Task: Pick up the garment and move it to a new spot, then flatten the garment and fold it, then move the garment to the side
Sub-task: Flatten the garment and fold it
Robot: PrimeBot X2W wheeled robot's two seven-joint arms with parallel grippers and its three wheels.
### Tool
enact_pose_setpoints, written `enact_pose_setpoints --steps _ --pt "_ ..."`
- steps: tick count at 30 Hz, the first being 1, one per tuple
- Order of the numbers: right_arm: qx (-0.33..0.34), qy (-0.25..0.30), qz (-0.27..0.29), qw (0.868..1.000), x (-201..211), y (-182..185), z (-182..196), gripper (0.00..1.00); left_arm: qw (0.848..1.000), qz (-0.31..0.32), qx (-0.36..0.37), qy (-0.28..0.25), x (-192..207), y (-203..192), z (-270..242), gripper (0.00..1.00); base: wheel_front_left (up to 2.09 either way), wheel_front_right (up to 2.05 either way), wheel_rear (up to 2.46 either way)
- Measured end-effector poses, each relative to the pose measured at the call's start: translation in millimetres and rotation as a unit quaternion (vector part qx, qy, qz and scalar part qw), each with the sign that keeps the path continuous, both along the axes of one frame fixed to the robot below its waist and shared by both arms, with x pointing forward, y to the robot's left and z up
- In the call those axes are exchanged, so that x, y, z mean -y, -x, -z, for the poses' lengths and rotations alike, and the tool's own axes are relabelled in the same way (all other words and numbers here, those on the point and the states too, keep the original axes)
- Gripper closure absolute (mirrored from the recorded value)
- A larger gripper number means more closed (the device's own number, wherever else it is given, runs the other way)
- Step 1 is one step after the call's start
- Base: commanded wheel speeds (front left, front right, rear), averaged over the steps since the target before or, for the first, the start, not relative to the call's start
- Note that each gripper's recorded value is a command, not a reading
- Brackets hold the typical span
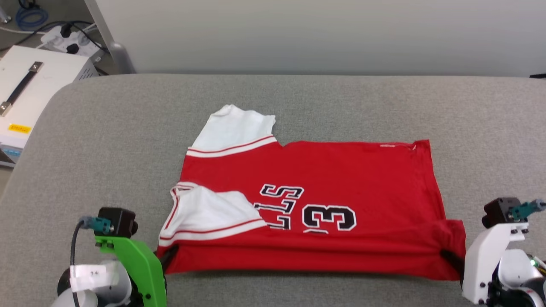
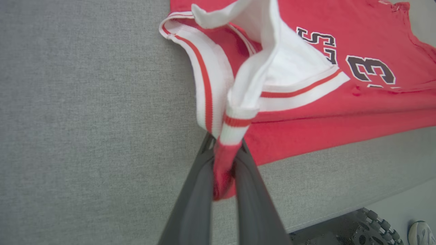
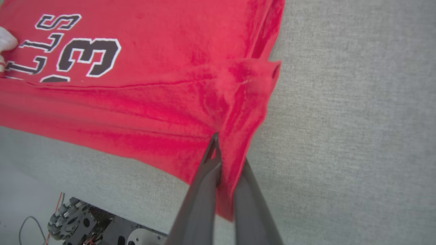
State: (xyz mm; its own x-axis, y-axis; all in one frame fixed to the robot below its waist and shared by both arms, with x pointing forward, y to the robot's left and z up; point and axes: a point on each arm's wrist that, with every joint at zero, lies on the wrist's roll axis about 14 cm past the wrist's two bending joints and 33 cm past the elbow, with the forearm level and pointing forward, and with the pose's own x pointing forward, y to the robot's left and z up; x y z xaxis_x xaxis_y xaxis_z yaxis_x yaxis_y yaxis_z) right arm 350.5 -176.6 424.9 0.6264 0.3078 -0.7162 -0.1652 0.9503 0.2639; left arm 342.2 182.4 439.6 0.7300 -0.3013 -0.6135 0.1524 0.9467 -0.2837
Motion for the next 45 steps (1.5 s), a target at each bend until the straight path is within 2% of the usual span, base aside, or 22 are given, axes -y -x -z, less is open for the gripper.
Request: enact_pose_setpoints --steps 6,10,11,12,13,14,15,19,24,29,34,42,45 --pt "-0.025 -0.015 0.029 0.999 -0.2 44.5 11.1 1.00 0.998 -0.020 -0.052 0.014 2.6 44.1 23.5 1.00 0.00 0.00 0.00" --pt "-0.032 -0.028 0.053 0.998 -0.8 53.9 21.7 1.00 0.996 -0.025 -0.085 0.028 13.3 59.1 44.3 1.00 0.00 0.00 0.00" --pt "-0.031 -0.032 0.060 0.997 -1.1 53.4 24.0 0.93 0.995 -0.028 -0.088 0.031 14.6 59.1 47.3 1.00 0.00 0.00 0.00" --pt "-0.033 -0.037 0.065 0.997 -2.2 53.4 27.6 0.62 0.994 -0.033 -0.096 0.035 15.7 60.4 52.2 1.00 0.00 0.00 0.00" --pt "-0.036 -0.039 0.068 0.996 -3.4 53.7 31.5 0.00 0.993 -0.035 -0.106 0.037 17.2 62.4 57.6 0.76 0.00 0.00 0.00" --pt "-0.033 -0.041 0.071 0.996 -3.9 52.9 33.3 0.00 0.992 -0.036 -0.111 0.038 18.4 62.9 60.4 0.31 0.00 0.00 0.00" --pt "-0.030 -0.046 0.075 0.996 -5.2 51.4 35.2 0.00 0.992 -0.040 -0.109 0.042 19.5 60.3 61.7 0.00 0.00 0.00 0.00" --pt "0.018 -0.054 0.088 0.994 -6.0 39.1 28.0 0.00 0.995 -0.045 -0.082 0.039 17.4 46.2 56.0 0.00 0.00 0.00 0.00" --pt "0.131 -0.052 0.116 0.983 1.4 17.9 -1.5 0.00 0.996 -0.085 0.003 0.024 -0.7 17.0 29.1 0.00 0.00 0.00 0.00" --pt "0.226 -0.048 0.137 0.963 8.6 6.0 -32.5 0.00 0.987 -0.120 0.102 0.008 -13.5 -11.7 -5.3 0.00 0.00 0.00 0.00" --pt "0.305 -0.031 0.141 0.941 14.6 -7.0 -64.8 0.00 0.977 -0.117 0.176 -0.001 -7.8 -39.4 -31.2 0.00 0.00 0.00 0.00" --pt "0.399 -0.004 0.125 0.909 15.7 -34.0 -110.6 0.00 0.963 -0.093 0.251 -0.011 3.0 -95.5 -59.9 0.00 0.00 0.00 0.00" --pt "0.413 0.003 0.120 0.903 16.9 -44.7 -118.0 0.00 0.962 -0.077 0.263 -0.007 10.5 -121.8 -65.7 0.00 0.00 0.00 0.00"
